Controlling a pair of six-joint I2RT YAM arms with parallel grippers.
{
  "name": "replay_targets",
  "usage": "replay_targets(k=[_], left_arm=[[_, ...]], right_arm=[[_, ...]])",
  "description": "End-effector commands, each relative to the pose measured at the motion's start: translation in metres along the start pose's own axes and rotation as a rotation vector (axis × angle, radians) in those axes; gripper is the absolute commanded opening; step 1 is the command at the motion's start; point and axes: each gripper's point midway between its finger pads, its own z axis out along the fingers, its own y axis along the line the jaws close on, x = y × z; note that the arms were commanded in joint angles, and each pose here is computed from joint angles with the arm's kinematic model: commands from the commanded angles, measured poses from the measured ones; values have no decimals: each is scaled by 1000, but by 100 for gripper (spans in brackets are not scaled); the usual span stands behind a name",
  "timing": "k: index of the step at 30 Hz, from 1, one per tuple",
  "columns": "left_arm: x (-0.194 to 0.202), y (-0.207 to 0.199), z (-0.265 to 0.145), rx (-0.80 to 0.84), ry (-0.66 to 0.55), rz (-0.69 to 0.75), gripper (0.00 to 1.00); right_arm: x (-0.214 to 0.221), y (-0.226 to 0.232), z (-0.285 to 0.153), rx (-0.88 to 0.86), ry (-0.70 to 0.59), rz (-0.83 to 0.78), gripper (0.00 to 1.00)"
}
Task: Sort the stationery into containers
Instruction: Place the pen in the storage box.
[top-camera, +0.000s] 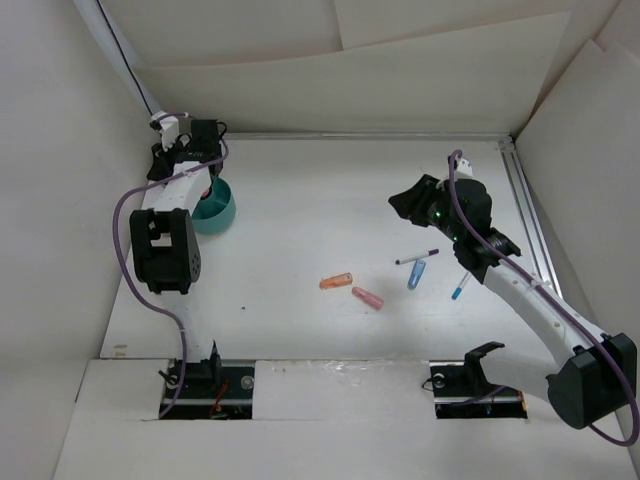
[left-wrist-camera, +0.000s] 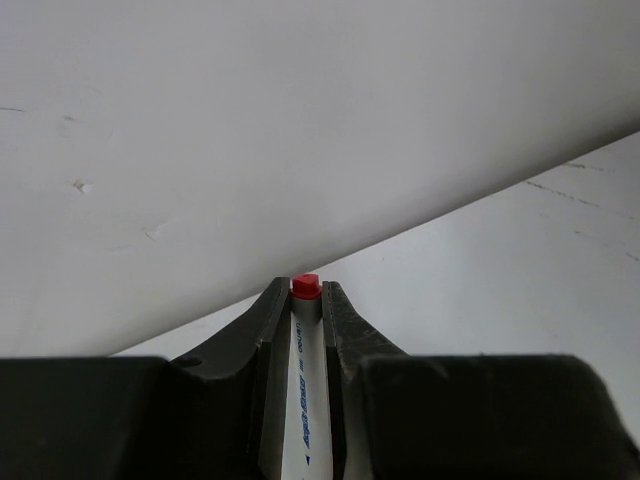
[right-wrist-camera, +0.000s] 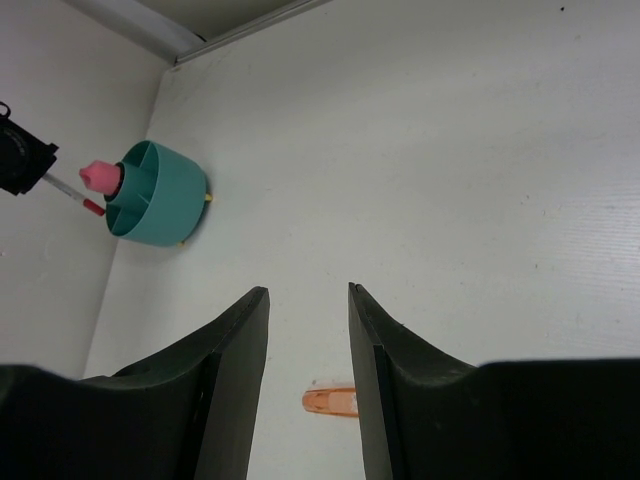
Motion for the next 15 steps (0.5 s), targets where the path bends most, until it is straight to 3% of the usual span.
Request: replay_targets(k=[1,15], left_arm=[[-4,6,2,-38,-27,-4,0],[7,-5,7,-39,-27,14,0]], right_arm=[[-17,12,-3,-53,-65,-15,44],[-13,12,1,-62,-46,-15,44]])
